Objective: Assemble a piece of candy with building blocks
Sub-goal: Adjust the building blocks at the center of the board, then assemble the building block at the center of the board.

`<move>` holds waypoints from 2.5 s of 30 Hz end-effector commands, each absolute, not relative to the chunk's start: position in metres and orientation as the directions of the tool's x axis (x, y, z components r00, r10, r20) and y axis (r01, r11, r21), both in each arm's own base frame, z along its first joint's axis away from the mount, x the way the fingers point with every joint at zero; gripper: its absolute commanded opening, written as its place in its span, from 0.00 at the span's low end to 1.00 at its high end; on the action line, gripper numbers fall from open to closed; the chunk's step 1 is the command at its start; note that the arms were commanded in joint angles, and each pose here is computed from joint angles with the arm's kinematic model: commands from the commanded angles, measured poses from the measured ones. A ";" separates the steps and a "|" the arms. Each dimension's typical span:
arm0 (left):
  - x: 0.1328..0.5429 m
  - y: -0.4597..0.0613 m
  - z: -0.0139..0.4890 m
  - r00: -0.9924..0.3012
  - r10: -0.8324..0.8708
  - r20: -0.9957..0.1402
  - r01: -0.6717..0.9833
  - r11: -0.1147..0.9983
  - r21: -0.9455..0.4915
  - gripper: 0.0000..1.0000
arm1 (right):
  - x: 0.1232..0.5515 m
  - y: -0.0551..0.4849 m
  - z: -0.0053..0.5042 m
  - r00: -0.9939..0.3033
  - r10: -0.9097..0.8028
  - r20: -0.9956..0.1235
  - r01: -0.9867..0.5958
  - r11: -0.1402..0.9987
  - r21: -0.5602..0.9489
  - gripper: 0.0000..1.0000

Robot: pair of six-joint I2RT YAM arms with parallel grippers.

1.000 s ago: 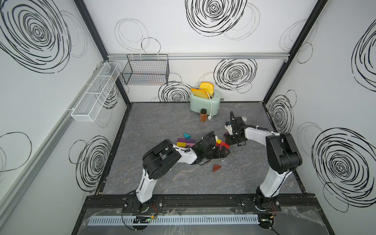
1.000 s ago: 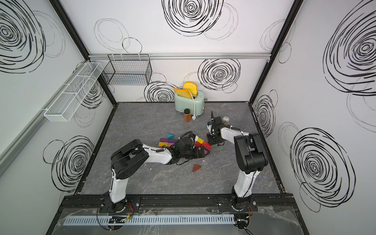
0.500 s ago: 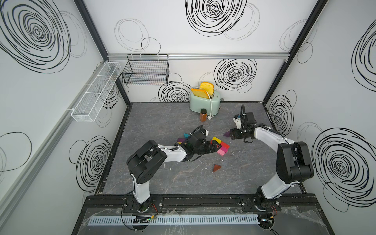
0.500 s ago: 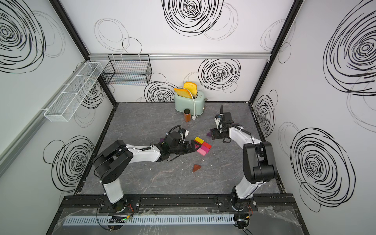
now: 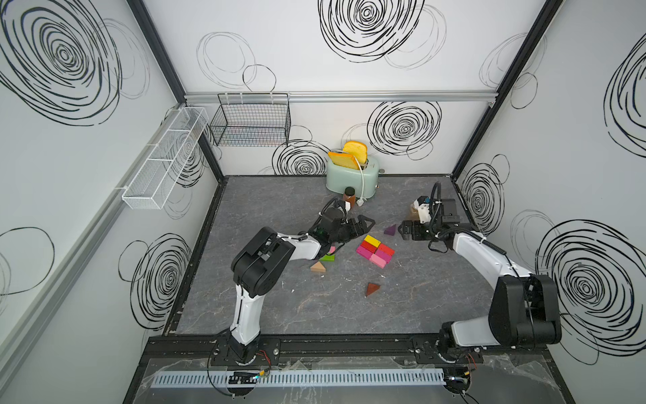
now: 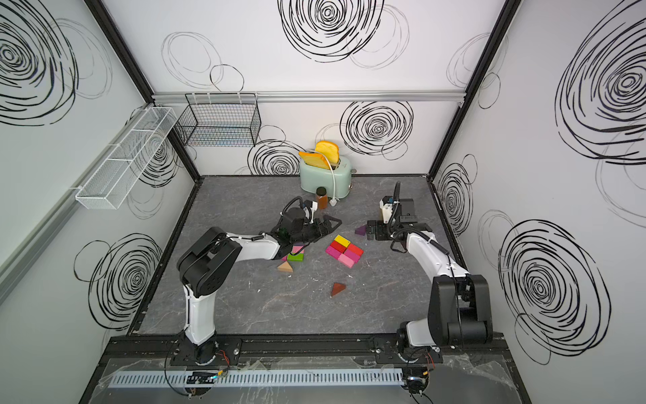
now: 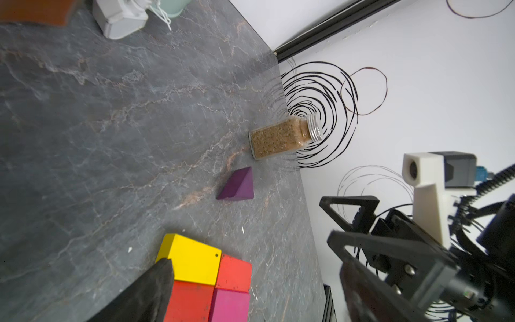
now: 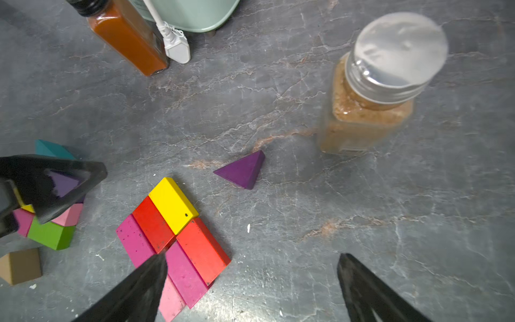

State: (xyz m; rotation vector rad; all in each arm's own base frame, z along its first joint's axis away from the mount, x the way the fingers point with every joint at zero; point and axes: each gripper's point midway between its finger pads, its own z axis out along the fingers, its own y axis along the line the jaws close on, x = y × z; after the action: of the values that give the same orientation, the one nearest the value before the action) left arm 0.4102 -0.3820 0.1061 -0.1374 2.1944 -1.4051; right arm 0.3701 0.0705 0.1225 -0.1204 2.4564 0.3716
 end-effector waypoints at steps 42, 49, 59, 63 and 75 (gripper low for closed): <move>0.283 -0.343 0.171 -0.853 -0.238 -0.464 0.334 0.435 -0.836 0.98 | 0.456 0.151 0.041 -0.866 -0.172 -0.469 -0.341 0.889 0.305 0.94; 0.283 -0.342 0.169 -0.855 -0.239 -0.461 0.330 0.434 -0.838 0.98 | 0.445 0.148 0.038 -0.877 -0.175 -0.447 -0.334 0.891 0.307 0.89; 0.282 -0.342 0.166 -0.859 -0.240 -0.452 0.322 0.431 -0.843 0.98 | 0.431 0.146 0.044 -0.879 -0.173 -0.445 -0.332 0.891 0.309 0.85; 0.281 -0.343 0.164 -0.864 -0.237 -0.444 0.317 0.430 -0.845 0.98 | 0.424 0.144 0.048 -0.878 -0.174 -0.447 -0.332 0.892 0.306 0.84; 0.279 -0.346 0.165 -0.866 -0.232 -0.443 0.320 0.425 -0.847 0.98 | 0.415 0.134 0.051 -0.879 -0.188 -0.439 -0.323 0.911 0.256 0.74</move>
State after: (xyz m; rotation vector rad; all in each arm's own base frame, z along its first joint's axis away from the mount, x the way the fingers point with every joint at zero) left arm 0.2789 -0.3416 0.1542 0.0542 2.2308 -1.4132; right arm 0.4257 0.1375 0.0449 -0.3477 2.6481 0.4868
